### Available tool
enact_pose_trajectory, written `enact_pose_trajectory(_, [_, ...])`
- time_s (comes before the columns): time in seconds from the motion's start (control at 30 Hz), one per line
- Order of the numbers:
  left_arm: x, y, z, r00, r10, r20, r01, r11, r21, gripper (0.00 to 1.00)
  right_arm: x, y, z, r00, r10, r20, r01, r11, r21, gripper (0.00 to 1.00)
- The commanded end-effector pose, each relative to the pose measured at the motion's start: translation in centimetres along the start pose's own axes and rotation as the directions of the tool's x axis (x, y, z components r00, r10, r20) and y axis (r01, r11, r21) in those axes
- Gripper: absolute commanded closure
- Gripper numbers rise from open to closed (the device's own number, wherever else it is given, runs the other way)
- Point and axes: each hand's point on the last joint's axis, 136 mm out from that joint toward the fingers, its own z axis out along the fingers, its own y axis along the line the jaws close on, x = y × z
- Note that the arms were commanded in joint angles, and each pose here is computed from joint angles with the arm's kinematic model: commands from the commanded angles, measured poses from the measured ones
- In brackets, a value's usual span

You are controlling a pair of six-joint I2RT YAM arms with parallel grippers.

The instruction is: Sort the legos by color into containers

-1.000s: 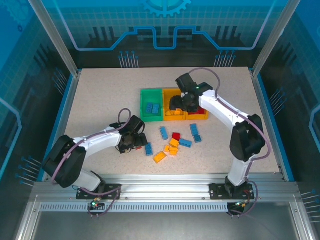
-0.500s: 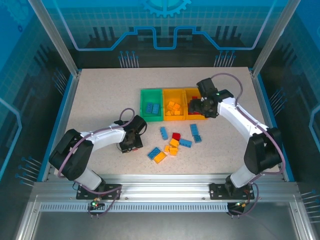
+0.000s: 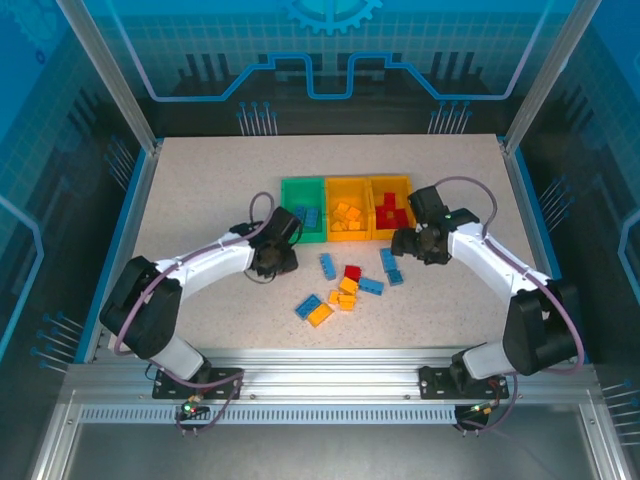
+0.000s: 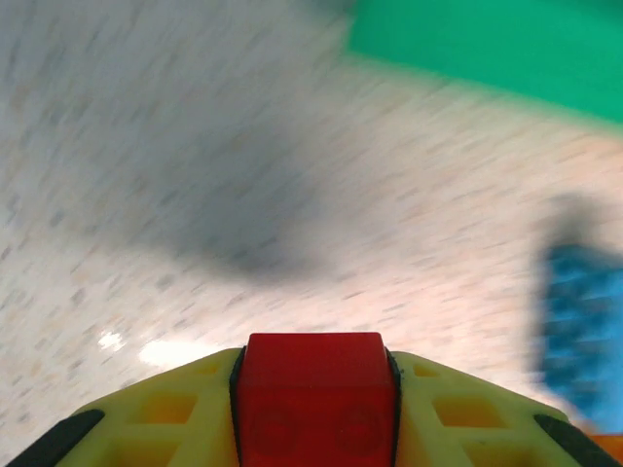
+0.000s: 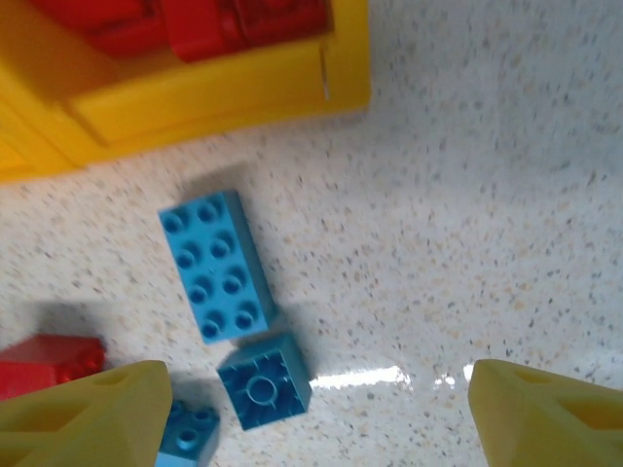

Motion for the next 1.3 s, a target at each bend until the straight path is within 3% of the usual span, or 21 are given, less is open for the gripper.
enact_pose_trajectory(0.0, [-3.2,-4.6,-2.0,0.994,0.079,0.077,-0.088,0.989,0.115,0.66,0.6,0.3,0.2,0.999,-0.035,0.011,0.036,0.998,-0.047,0.20])
enact_pose_trajectory(0.2, [-7.2,-12.5,-3.7,0.973,0.174,0.153,-0.210,0.940,0.269,0.65,2.5,1.2,1.8,0.995,-0.091,-0.027,0.089,0.993,-0.074,0.22])
enact_pose_trajectory(0.47, [-10.0,-21.2,-3.3,0.953,0.238,0.186,-0.297,0.856,0.424,0.65,5.3,2.3,3.8,0.981,-0.172,-0.094,0.165,0.983,-0.076,0.25])
enact_pose_trajectory(0.77, [-9.6,-29.0,-1.5,0.930,0.316,0.189,-0.366,0.736,0.569,0.66,7.1,1.6,5.3,0.981,-0.146,-0.129,0.140,0.988,-0.058,0.28])
enact_pose_trajectory(0.93, [-8.7,-30.8,0.1,0.925,0.344,0.164,-0.371,0.718,0.589,0.66,7.8,1.1,5.7,0.982,-0.125,-0.142,0.119,0.992,-0.049,0.29])
enact_pose_trajectory(1.1, [-8.3,-30.2,1.9,0.938,0.326,0.115,-0.331,0.751,0.571,0.47,7.6,1.3,5.5,0.982,-0.137,-0.132,0.130,0.990,-0.059,0.29])
enact_pose_trajectory(1.27, [-8.5,-30.3,1.1,0.941,0.316,0.123,-0.328,0.749,0.575,0.24,7.4,1.1,5.6,0.981,-0.145,-0.129,0.141,0.989,-0.039,0.30])
